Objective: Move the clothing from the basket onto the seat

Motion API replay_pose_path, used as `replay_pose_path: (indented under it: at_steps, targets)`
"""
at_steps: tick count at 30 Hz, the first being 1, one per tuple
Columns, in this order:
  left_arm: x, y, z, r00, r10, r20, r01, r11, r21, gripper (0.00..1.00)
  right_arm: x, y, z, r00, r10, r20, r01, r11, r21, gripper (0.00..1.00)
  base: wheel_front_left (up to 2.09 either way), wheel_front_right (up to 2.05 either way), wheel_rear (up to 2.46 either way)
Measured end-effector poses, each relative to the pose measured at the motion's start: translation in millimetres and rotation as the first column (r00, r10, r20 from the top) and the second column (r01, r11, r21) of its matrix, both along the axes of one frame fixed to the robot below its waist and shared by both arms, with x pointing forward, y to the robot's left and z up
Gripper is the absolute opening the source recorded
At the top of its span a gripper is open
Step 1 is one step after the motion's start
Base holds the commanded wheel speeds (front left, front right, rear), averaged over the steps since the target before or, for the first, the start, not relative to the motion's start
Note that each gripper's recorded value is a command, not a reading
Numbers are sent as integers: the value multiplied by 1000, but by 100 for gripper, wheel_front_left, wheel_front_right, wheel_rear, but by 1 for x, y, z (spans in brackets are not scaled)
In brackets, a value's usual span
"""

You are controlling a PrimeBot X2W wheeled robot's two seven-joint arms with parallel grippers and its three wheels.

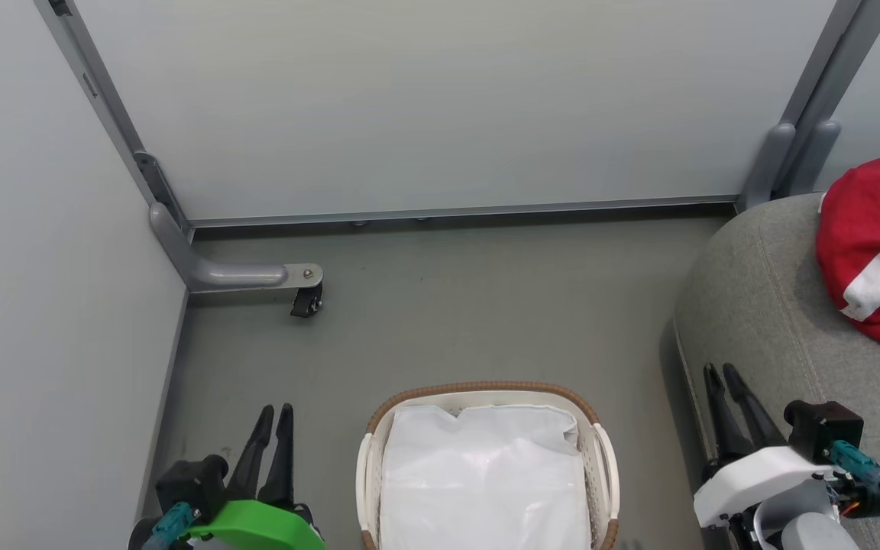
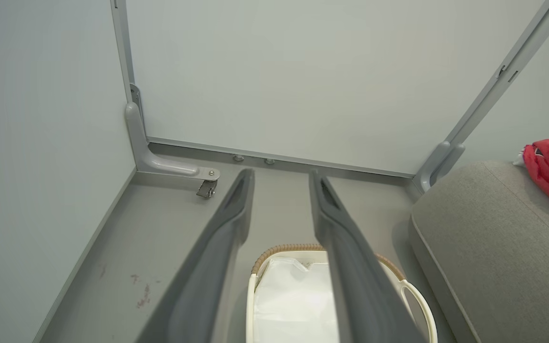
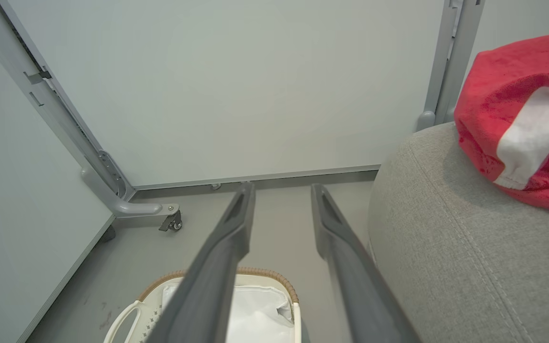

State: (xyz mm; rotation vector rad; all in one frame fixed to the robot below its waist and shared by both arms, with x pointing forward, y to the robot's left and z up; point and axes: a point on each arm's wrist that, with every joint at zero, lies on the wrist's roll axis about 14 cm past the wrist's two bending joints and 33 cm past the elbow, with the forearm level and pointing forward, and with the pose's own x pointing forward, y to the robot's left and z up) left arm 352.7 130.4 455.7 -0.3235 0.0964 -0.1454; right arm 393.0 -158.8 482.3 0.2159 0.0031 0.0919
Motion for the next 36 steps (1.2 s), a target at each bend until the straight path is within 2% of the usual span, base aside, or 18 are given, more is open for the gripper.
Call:
replay_pose_path:
  at_steps: [7,16,24,36]
  targets:
    - [-2,6,-8,998,32,-50,-36,996,-77,0,-4,-6,-12,998,-28,-60,34,995,91,0,0,0,0]
    - [1,18,-6,992,85,-88,-102,971,-214,0,-3,-12,-8,995,-58,-78,75,967,242,0,0,0,0]
    - [4,26,-5,986,116,-117,-147,938,-315,0,-2,-17,-7,993,-72,-98,103,929,356,0,0,0,0]
    - [8,36,-1,978,143,-149,-196,871,-451,0,-2,-22,-4,989,-83,-122,133,852,506,0,0,0,0]
